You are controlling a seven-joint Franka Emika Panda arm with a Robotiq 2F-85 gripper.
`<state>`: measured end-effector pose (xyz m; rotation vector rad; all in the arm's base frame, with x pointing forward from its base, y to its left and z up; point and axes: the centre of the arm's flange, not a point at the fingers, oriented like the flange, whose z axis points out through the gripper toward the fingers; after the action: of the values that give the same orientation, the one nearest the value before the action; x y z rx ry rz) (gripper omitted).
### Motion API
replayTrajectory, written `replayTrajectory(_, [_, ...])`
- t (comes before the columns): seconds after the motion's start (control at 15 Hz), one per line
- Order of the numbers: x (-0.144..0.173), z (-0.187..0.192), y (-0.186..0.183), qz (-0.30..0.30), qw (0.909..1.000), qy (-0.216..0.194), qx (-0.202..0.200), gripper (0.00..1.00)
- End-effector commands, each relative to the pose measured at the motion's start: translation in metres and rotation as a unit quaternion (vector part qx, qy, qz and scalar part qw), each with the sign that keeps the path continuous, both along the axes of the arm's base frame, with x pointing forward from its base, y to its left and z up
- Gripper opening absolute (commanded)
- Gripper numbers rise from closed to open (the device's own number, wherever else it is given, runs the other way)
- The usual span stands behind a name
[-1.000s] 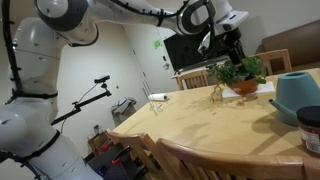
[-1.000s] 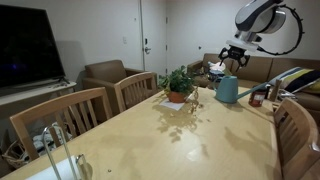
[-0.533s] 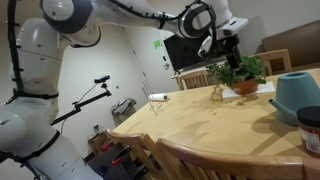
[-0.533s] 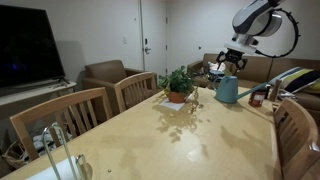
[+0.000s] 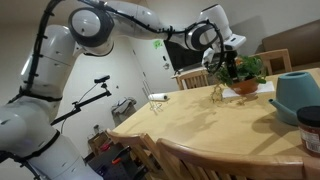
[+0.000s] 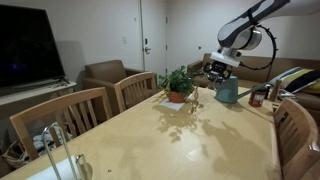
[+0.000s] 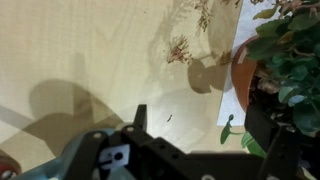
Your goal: Move the flower pot to the left
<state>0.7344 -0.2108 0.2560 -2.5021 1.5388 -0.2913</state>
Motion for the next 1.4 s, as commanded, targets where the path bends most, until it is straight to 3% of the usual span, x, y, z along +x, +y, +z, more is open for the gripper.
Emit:
replayTrajectory(0.0, [0.038,-0.005,0.007,0.001,0.9994,-0.027,-0.019,1.0])
replayTrajectory(0.27, [0.065,-0.011,0.017,0.005,0.9981,-0.038,-0.047,1.0])
replayTrajectory(0.87, [0.1,-0.029,0.015,-0.022,0.9964,0.005,-0.082,1.0])
replayTrajectory(0.93, [0.101,-0.031,0.015,-0.02,0.9961,0.007,-0.085,1.0])
replayTrajectory(1.0, [0.064,-0.03,0.024,-0.013,0.997,0.0,-0.076,1.0])
replayTrajectory(1.33, [0.067,-0.035,0.023,-0.01,0.9968,-0.001,-0.079,1.0])
